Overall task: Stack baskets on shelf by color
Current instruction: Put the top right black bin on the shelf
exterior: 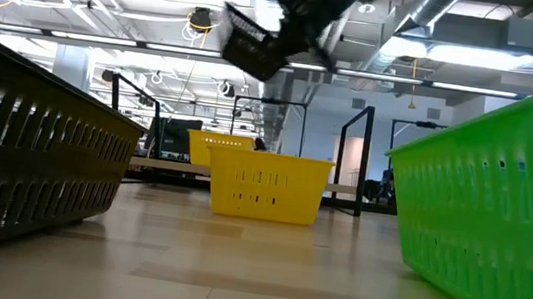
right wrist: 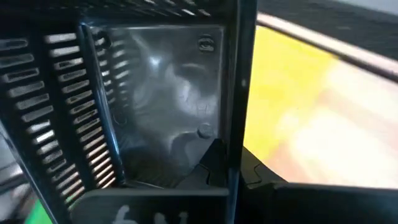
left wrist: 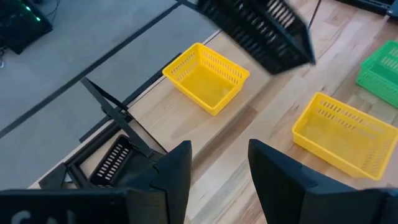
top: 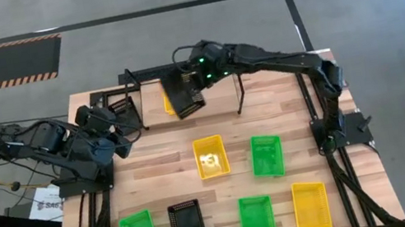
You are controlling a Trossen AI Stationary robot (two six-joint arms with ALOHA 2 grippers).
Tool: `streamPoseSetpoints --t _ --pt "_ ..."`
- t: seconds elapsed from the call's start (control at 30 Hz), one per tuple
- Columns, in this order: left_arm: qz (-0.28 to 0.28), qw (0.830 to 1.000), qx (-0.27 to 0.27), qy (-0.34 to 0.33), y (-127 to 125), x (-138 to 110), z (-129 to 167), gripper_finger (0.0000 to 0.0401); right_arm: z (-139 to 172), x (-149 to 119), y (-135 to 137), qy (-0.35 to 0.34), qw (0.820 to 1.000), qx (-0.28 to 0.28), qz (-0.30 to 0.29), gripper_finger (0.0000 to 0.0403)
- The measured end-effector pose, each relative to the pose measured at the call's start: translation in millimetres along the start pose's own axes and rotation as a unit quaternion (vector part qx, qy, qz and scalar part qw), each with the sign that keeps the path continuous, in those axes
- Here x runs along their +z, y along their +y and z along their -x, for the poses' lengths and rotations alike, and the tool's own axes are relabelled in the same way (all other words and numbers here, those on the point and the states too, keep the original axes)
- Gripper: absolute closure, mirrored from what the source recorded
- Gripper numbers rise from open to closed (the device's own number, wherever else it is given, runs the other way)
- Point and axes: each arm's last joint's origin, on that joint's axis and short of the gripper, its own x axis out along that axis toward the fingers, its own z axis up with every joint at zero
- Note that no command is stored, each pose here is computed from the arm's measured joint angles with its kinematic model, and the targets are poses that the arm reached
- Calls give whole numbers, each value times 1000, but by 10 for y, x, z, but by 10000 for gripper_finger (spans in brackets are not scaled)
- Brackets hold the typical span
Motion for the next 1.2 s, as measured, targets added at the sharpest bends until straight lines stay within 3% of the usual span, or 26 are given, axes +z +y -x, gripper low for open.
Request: streamPoseSetpoints --t 0.07,0.17,0.3,0.4,0.5,0.8,1.2 --pt "0 1000 -1 1 -2 -1 -1 253 -155 -30 -9 19 1000 20 0 401" --pt "-1 1000 -3 5 -2 -3 -1 253 -330 -96 -92 49 999 1 -16 401" --pt "-4 1000 -5 9 -2 -6 -1 253 -340 -202 -271 109 991 -75 -34 401" --pt "-4 1000 -5 9 -2 -6 -1 253 -297 -247 -364 119 981 -145 -48 401" --pt "-4 1000 -5 9 -2 -6 0 253 -218 -232 -430 119 975 -175 -63 401" --pt "-4 1000 -5 9 -1 -7 0 253 -311 -170 -582 117 972 -188 -81 401" --pt "-5 1000 -5 9 0 -7 0 253 -349 -112 -515 104 984 -129 -70 401"
